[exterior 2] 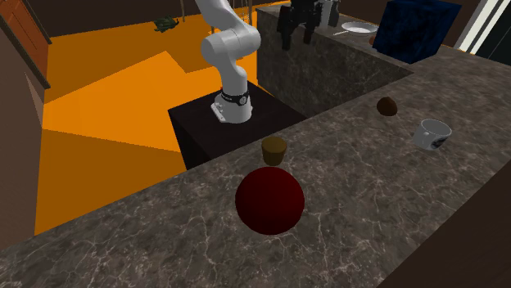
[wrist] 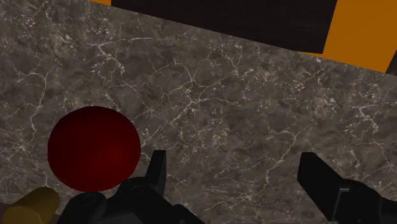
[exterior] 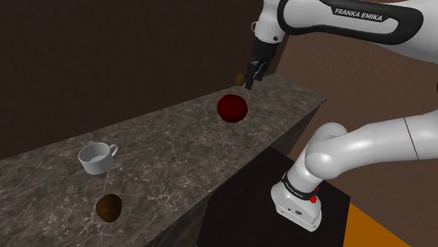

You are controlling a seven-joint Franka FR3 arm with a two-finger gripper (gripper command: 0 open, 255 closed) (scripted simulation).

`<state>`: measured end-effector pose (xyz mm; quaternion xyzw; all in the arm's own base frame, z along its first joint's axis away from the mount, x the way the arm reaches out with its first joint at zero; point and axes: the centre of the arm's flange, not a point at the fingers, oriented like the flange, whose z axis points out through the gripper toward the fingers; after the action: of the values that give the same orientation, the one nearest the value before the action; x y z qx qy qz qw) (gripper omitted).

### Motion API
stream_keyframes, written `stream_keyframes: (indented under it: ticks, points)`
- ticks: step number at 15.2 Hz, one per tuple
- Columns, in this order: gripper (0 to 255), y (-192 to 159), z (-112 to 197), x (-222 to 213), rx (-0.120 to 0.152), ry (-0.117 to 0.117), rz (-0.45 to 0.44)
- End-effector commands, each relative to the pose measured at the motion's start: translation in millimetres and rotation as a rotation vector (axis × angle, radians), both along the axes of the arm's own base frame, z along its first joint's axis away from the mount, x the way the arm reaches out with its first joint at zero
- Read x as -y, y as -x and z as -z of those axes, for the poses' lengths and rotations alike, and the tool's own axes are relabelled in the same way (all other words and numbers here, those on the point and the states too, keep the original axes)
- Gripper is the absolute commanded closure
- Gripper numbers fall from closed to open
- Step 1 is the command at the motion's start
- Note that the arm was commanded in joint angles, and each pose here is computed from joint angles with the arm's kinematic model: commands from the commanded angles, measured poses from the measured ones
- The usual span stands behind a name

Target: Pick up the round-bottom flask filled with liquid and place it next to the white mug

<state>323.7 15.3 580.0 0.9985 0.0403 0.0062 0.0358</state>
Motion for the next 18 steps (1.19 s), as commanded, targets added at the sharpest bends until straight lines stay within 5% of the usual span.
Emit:
stream_keyframes:
  ticks: [1,18]
  points:
    - [0,0.0,0.0,0.0,0.0,0.0,0.0]
    - [0,-137.9,54.1,174.0,-0.007,-0.029,0.034]
